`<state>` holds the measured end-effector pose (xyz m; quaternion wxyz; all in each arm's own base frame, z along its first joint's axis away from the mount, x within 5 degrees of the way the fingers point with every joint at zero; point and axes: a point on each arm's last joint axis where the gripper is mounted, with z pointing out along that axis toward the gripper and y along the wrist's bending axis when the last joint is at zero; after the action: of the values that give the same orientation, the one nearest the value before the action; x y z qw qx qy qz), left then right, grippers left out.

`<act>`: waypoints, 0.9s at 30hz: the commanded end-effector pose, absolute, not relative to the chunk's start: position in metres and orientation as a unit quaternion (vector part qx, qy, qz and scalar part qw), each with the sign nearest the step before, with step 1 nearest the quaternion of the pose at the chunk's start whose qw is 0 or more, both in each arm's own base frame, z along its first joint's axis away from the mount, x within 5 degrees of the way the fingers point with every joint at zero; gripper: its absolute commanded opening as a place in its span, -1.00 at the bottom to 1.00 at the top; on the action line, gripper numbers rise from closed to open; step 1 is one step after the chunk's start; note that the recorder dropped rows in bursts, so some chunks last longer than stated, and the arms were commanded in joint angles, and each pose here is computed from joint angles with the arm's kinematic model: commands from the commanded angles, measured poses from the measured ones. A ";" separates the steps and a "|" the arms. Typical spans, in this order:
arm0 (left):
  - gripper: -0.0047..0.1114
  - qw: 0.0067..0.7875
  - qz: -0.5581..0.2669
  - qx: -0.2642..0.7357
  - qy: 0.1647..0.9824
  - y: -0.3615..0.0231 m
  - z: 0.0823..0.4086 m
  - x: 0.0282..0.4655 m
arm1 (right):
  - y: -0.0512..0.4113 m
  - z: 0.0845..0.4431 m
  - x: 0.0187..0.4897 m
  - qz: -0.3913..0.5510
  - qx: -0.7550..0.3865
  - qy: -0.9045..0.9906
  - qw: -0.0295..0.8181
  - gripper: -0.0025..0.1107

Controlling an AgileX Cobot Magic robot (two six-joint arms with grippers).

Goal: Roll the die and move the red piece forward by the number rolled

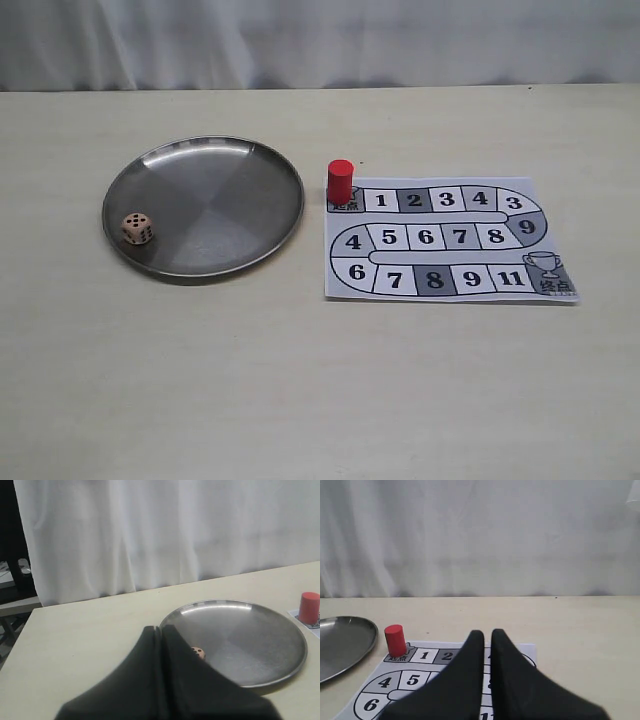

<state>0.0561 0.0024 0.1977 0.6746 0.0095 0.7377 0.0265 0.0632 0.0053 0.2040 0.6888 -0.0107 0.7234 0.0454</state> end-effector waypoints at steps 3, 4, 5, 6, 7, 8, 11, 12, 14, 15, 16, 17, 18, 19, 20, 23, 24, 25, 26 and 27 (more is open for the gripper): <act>-0.92 0.676 0.024 0.008 0.736 0.002 0.198 0.056 | -0.002 0.234 0.059 0.134 0.098 0.588 0.791 -0.88; -0.92 0.676 0.024 0.008 0.736 0.002 0.198 0.056 | -0.005 0.245 0.055 0.143 0.114 0.534 0.825 -0.88; -0.92 0.676 0.024 0.008 0.736 0.002 0.198 0.056 | -0.006 0.248 0.054 0.145 0.116 0.515 0.837 -0.88; -0.92 0.676 0.024 0.008 0.736 0.002 0.198 0.056 | -0.006 0.251 0.052 0.142 0.113 0.501 0.846 -0.88; -0.92 0.676 0.024 0.008 0.736 0.002 0.198 0.056 | -0.006 0.253 0.051 0.136 0.103 0.491 0.854 -0.88; -0.92 0.676 0.024 0.008 0.736 0.002 0.198 0.056 | -0.004 0.254 0.051 0.126 0.087 0.491 0.858 -0.88; -0.92 0.676 0.024 0.008 0.736 0.002 0.198 0.056 | 0.001 0.248 0.057 0.102 0.049 0.529 0.841 -0.88; -0.92 0.676 0.024 0.008 0.736 0.002 0.198 0.056 | 0.001 0.243 0.062 0.100 0.048 0.560 0.821 -0.88; -0.92 0.676 0.024 0.008 0.736 0.002 0.198 0.056 | 0.003 0.239 0.071 0.096 0.047 0.615 0.781 -0.88; -0.92 0.676 0.024 0.008 0.736 0.002 0.198 0.056 | 0.003 0.240 0.076 0.095 0.048 0.637 0.764 -0.88; -0.92 0.676 0.024 0.008 0.736 0.002 0.198 0.056 | 0.004 0.241 0.080 0.094 0.048 0.652 0.751 -0.88; -0.92 0.676 0.024 0.008 0.736 0.002 0.198 0.056 | 0.004 0.242 0.086 0.092 0.048 0.670 0.735 -0.88; -0.92 0.676 0.024 0.008 0.736 0.002 0.198 0.056 | 0.005 0.242 0.092 0.090 0.049 0.688 0.718 -0.88; -0.92 0.676 0.024 0.008 0.736 0.002 0.198 0.056 | 0.005 0.242 0.098 0.088 0.050 0.702 0.705 -0.88; -0.92 0.676 0.024 0.008 0.736 0.002 0.198 0.056 | 0.006 0.241 0.105 0.086 0.050 0.722 0.685 -0.88; -0.92 0.676 0.024 0.008 0.736 0.002 0.198 0.056 | 0.008 0.232 0.127 0.079 0.052 0.777 0.622 -0.88; -0.92 0.676 0.024 0.008 0.736 0.002 0.198 0.056 | 0.009 0.228 0.135 0.076 0.053 0.794 0.601 -0.88; -0.92 0.676 0.024 0.008 0.736 0.002 0.198 0.056 | 0.009 0.226 0.141 0.074 0.054 0.808 0.582 -0.88; -0.92 0.676 0.024 0.008 0.736 0.002 0.198 0.056 | 0.010 0.222 0.149 0.072 0.054 0.824 0.560 -0.88; -0.92 0.676 0.024 0.008 0.736 0.002 0.198 0.056 | 0.011 0.218 0.157 0.070 0.057 0.837 0.540 -0.88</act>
<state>0.0561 0.0024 0.1977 0.6746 0.0095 0.7377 0.0265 0.1409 0.0095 0.2259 0.5858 0.0577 0.8046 0.0784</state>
